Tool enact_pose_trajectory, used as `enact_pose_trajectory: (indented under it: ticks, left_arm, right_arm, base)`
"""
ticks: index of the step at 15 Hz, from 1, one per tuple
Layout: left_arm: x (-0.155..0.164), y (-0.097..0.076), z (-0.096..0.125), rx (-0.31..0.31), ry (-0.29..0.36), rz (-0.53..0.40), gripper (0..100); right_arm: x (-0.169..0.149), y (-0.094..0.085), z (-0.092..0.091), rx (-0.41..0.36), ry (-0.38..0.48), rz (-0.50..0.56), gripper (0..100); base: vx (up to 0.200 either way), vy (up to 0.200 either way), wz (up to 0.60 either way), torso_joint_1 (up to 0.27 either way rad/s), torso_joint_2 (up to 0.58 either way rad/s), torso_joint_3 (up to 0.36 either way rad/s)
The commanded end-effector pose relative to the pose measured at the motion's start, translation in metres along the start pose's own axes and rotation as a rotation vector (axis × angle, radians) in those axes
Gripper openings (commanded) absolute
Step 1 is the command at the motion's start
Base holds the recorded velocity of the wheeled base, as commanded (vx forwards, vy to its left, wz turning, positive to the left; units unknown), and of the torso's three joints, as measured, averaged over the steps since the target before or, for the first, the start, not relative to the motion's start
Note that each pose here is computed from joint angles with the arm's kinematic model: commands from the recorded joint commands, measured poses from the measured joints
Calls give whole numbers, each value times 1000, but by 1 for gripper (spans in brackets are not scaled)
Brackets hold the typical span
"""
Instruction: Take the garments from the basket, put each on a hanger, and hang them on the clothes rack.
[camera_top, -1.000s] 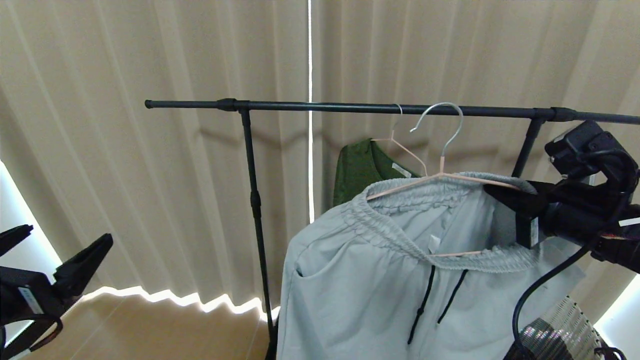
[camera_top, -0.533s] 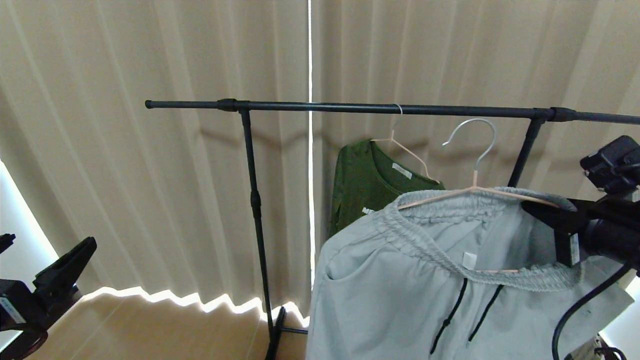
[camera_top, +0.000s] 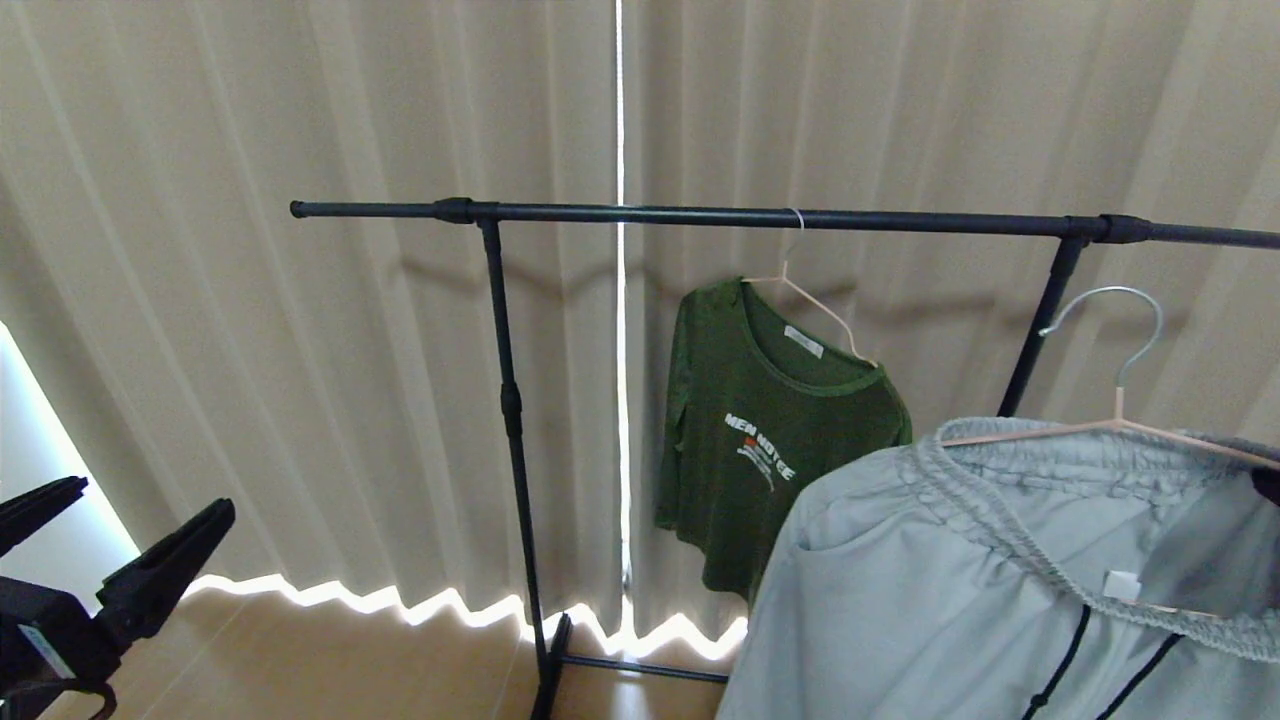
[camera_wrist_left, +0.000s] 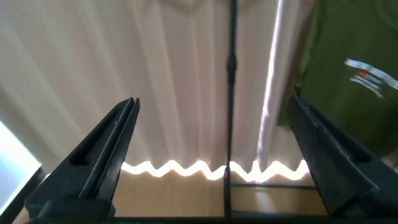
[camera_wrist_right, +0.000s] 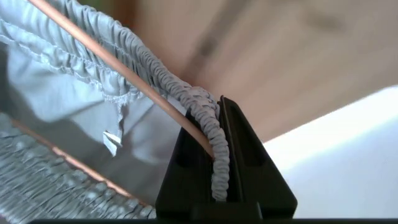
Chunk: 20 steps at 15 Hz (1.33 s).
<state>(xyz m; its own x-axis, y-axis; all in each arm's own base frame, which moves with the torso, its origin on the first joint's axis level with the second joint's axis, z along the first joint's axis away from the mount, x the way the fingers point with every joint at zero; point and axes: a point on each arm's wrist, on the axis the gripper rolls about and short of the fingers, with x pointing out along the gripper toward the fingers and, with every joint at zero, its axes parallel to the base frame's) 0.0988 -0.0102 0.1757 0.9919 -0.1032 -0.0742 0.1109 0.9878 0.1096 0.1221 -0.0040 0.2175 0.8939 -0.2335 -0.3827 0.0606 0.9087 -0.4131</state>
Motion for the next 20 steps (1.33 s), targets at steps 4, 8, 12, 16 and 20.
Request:
enact_pose_trajectory:
  ticks: [4,8,12,16,20]
  left_arm:
    - [6,-1,-6,-8,45,-30,100]
    - [4,-2,-11,-5,54,-39,100]
    - [-1,-2,-5,-7,14,-36,100]
    - [1,-1,2,-9,-6,-32,100]
    - [1,-1,1,-11,-1,-30,100]
  right_arm:
    - [-52,-19,-27,30,51,-238,0]
    - [-49,-29,-29,80,120,-353,0]
    - [-48,-42,-11,97,117,-420,0]
    - [-32,-55,10,108,116,-413,0]
    - [-7,-64,21,126,105,-421,0]
  base:
    - [0,0,0,0,0,0]
    - [0,0,0,0,0,0]
    - [0,0,0,0,0,0]
    - [0,0,0,0,0,0]
    - [150,0,0,1,1,5]
